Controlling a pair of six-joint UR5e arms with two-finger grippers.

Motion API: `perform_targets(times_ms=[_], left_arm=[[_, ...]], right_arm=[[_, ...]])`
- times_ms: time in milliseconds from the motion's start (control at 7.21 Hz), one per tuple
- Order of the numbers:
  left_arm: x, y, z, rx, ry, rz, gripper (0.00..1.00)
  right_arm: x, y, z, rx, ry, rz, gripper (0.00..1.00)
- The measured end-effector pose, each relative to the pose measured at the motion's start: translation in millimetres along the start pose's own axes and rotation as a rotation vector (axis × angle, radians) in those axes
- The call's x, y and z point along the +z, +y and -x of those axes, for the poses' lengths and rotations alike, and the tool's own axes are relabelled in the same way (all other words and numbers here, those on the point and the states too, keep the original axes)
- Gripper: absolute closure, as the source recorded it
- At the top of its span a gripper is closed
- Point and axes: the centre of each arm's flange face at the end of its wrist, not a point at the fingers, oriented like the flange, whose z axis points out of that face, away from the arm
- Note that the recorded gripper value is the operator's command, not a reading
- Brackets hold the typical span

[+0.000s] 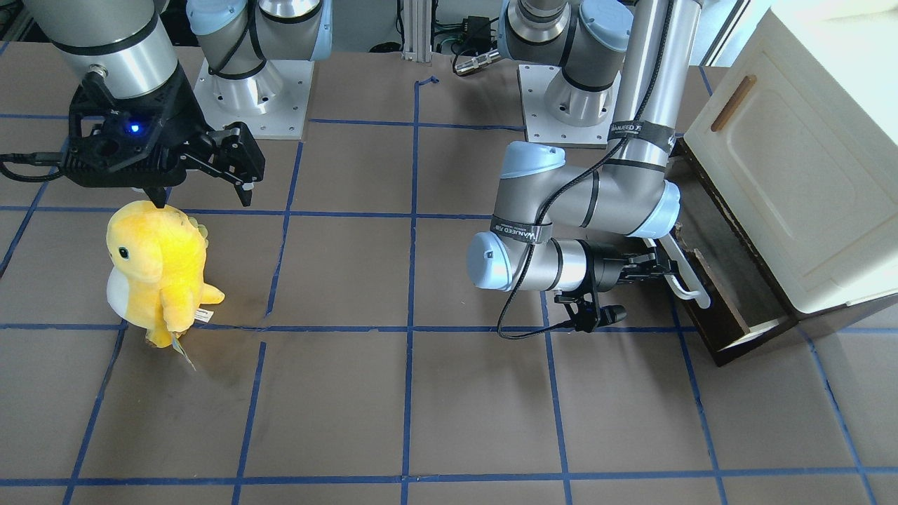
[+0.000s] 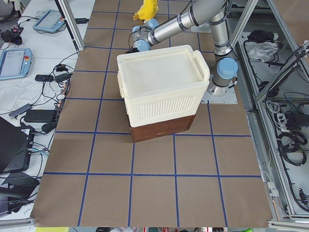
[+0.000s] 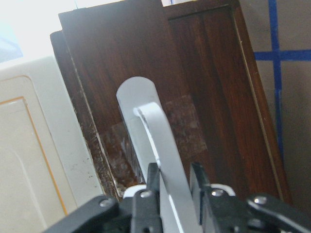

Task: Pull drawer sideways
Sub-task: 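Pull the handle away from the cabinet with the left gripper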

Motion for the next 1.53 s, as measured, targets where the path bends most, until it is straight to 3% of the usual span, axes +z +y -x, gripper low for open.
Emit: perform_targets(times_ms=[277,832,1526], left_arm=[[-4,1,-1,0.001,0.0,-0.006,0.81],[-16,-2,1,-0.015,0.028,-0.011,0.91],[-32,-5,-7,-0.014,0.045,-0.026,0.91]], right_arm=[[0,0,0,0.0,0.0,0.0,0.0],[0,0,0,0.0,0.0,0.0,0.0],[0,0,0,0.0,0.0,0.0,0.0]])
